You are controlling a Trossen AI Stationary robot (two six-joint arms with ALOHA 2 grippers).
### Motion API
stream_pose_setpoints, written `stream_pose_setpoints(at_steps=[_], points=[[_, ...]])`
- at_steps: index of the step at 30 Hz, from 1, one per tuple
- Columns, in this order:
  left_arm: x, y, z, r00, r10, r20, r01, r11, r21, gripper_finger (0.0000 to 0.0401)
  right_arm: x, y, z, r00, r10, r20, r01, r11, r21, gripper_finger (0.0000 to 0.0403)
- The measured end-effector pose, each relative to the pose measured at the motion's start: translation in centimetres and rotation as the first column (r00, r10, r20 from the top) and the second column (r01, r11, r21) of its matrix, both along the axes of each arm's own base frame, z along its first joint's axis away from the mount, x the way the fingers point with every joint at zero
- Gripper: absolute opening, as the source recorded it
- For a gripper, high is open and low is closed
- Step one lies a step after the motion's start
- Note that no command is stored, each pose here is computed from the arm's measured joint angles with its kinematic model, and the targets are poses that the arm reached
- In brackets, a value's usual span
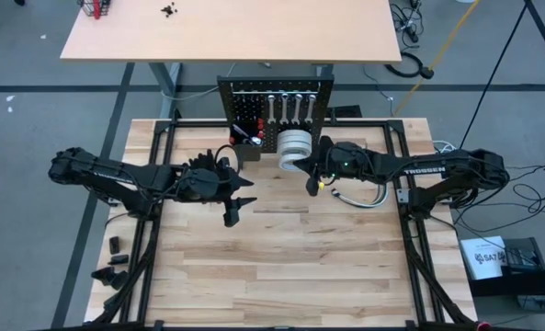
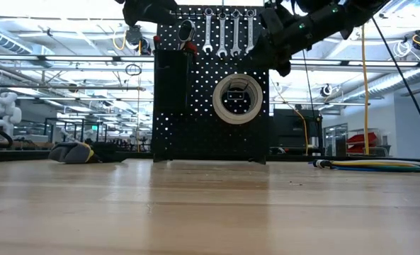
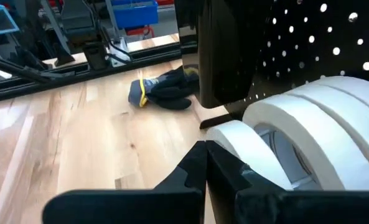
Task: Hang tools onto peg board
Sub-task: Hang the white tape on the peg board, then return to Home Position
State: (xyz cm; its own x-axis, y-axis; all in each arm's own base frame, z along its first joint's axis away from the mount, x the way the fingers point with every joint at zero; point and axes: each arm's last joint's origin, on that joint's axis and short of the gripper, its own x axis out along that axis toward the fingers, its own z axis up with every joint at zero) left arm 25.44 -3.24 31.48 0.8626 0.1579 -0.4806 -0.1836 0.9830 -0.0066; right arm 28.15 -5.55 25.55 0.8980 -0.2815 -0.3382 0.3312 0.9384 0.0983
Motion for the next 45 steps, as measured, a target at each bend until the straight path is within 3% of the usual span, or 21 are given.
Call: stream_pose_setpoints(at_steps=[15, 25, 37, 45], points=[[0.0, 0.0, -0.1, 1.0, -0.003, -0.007, 0.003, 1.0, 0.006, 0.0212, 0.3, -0.4, -0.7, 0.995, -0.096, -0.033, 0.095, 0.995, -0.033, 0.0], [0.0, 0.0, -0.1, 1.0, -0.001, -0.008, 0.001, 1.0, 0.006, 0.0212, 0.5, -0.8, -0.5, 0.978, -0.21, -0.001, 0.209, 0.972, -0.109, 0.0], [-0.2, 0.1, 0.0, 1.0, 0.021, -0.007, -0.021, 1.0, 0.021, 0.0212, -0.4, -0.3, 1.8, 0.977, -0.183, 0.114, 0.195, 0.976, -0.102, 0.0], [-3.2, 0.6, 2.7, 0.991, 0.089, 0.098, -0.097, 0.992, 0.082, 0.0212, -4.2, 1.0, 6.1, 0.968, 0.011, 0.249, 0.007, 0.997, -0.073, 0.0]])
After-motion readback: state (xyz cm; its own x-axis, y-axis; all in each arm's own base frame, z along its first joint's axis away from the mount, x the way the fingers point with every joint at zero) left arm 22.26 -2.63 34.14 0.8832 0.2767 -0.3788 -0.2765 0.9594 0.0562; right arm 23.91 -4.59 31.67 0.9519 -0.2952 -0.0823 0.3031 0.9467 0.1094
